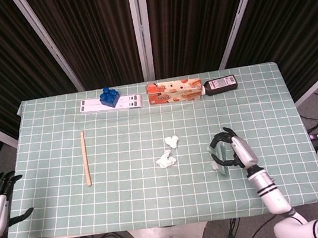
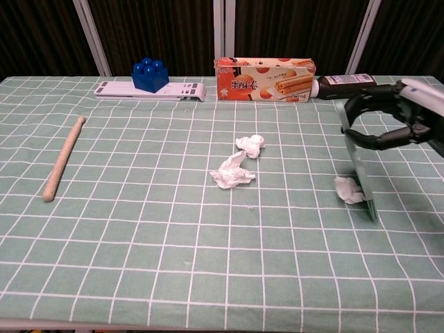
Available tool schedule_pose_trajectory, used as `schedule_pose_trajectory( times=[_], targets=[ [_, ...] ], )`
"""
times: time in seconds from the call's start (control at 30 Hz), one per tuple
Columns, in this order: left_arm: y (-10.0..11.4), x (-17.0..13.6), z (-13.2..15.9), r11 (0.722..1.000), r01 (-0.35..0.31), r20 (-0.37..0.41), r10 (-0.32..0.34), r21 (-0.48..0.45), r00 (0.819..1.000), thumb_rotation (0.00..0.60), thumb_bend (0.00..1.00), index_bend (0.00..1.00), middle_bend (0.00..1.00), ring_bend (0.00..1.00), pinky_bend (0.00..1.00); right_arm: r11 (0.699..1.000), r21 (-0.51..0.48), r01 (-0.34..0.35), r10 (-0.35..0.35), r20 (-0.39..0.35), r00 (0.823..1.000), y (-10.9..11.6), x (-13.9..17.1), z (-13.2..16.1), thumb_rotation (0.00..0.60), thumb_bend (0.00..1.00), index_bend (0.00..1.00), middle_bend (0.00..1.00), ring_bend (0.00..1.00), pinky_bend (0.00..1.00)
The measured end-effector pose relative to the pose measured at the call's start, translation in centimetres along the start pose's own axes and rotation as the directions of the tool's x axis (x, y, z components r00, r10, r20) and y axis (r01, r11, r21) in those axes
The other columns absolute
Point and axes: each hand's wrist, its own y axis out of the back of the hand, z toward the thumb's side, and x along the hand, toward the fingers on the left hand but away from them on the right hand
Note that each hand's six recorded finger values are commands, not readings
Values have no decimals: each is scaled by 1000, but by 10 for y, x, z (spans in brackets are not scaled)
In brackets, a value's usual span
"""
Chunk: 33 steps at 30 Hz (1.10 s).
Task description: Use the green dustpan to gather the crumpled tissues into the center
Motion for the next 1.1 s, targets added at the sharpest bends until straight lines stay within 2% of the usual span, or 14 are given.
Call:
schedule_pose_trajectory(
  times=[0.37,0.53,0.63,0.73,0.83,0.93,1.1],
  targets=[
    [-1,-3,-2,1000,3,-10,-3,-5,1000,600,0,186,106,57,100,999,-47,-12,7,-95,995,-51,-61,40,600,427,637,520,227,33],
    [-2,-3,-3,1000,6,-11,-7,-11,1000,600,0,186,106,57,100,997,-81,-2,-8,-131,991,-60,-72,57,600,427,635,520,227,23],
    [-2,-3,-4,1000,6,-9,-6,-11,1000,600,0,186,106,57,100,998,-68,5,-15,-144,989,-51,-73,58,600,435,634,520,227,24],
    [-1,-4,-5,1000,7,-9,-7,-10,1000,600,0,186,106,57,100,999,-32,12,-17,-159,987,-30,-78,58,600,451,633,521,228,25],
    [-1,-4,-6,1000,7,-11,-7,-9,1000,600,0,186,106,57,101,999,34,-7,13,-175,984,-5,-88,61,600,464,633,529,230,25],
    [-1,-3,-4,1000,7,-8,-7,-5,1000,600,0,186,106,57,100,992,103,-72,91,-188,978,7,-103,68,600,494,633,532,230,25],
    [0,-4,-3,1000,10,-15,-10,4,1000,600,0,186,106,57,100,960,198,-197,237,-205,950,1,-133,82,600,538,632,540,230,25]
  ],
)
